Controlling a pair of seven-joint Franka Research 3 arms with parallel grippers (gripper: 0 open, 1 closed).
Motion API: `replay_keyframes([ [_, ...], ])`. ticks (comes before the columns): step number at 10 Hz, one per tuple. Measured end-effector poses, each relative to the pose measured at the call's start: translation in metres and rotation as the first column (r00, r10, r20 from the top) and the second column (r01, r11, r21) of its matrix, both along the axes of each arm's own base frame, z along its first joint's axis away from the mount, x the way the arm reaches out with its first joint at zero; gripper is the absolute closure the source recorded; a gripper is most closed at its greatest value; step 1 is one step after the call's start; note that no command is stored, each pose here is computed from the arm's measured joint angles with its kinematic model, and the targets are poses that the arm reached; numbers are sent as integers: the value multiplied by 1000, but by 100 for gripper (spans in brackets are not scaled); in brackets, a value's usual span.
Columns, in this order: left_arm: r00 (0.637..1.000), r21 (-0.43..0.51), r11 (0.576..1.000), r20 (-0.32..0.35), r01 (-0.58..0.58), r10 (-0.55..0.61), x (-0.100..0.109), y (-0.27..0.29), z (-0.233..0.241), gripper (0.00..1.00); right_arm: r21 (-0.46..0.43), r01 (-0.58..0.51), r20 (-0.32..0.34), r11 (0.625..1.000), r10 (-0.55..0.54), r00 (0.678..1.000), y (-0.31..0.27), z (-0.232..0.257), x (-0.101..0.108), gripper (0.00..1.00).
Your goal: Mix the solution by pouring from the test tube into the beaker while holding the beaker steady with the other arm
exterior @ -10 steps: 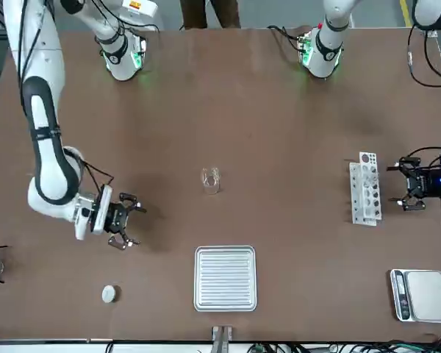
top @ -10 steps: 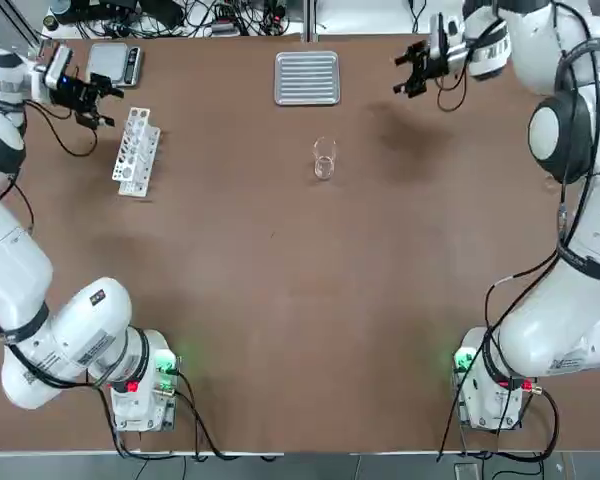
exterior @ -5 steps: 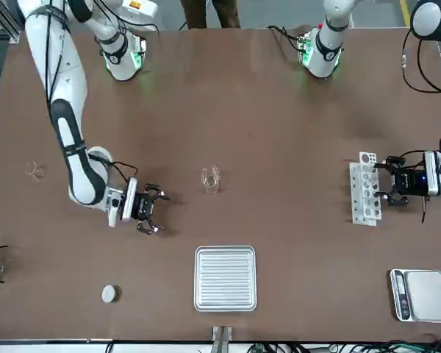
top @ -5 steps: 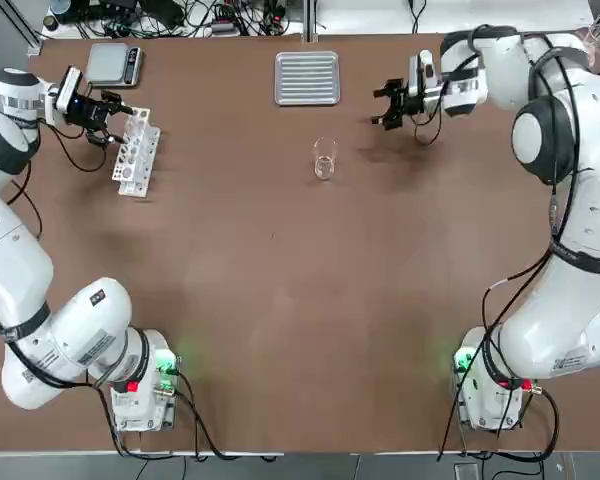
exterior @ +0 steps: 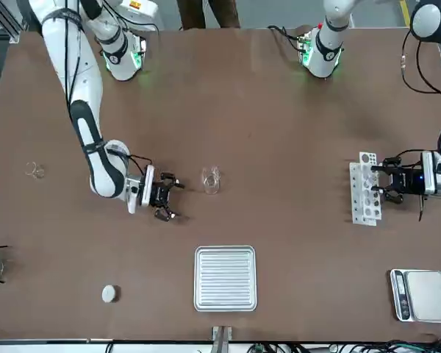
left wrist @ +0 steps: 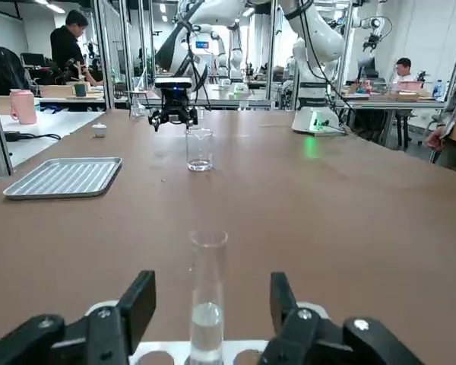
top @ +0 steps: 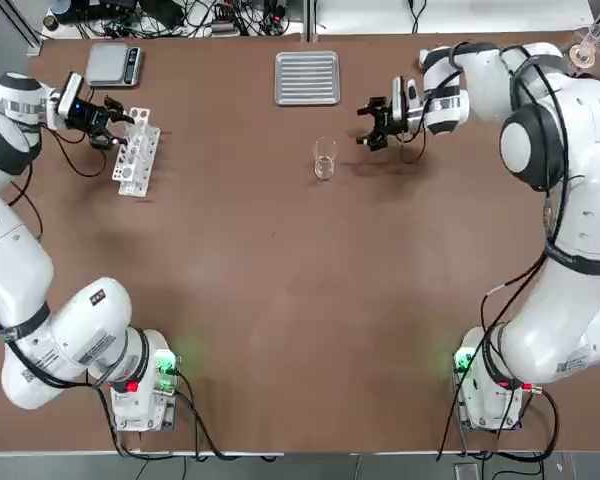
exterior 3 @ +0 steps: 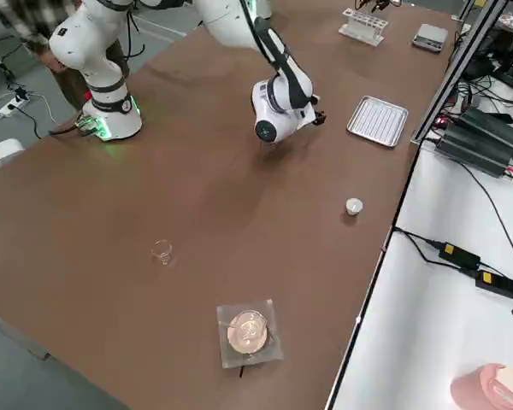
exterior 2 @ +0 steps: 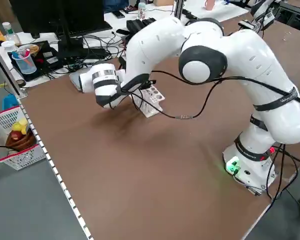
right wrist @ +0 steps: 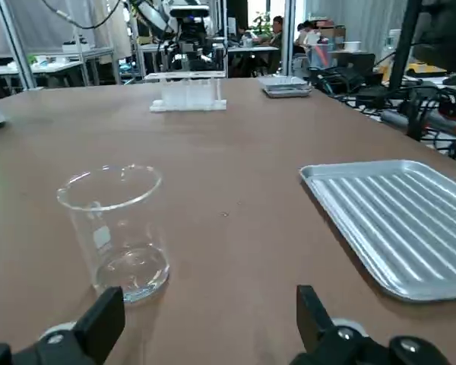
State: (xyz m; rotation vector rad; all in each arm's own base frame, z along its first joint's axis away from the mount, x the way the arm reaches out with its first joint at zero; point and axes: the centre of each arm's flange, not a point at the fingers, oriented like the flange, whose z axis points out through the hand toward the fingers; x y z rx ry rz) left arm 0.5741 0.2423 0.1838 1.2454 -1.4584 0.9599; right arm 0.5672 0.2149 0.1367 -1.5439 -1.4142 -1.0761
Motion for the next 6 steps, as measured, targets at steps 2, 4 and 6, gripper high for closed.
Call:
replay_keyframes([
  [2,1000,-7,1000,-9,-3,3,-2,0,-7,33,3,3,-17,1000,-3,1000,7,-13,-18,0],
  [4,1000,-10,1000,-13,-9,9,-4,3,-10,45,9,12,-33,1000,-12,999,13,-22,-33,0],
  [6,1000,-10,1000,-13,-10,10,-4,4,-10,50,16,15,-38,1000,-15,999,22,-26,-42,0],
])
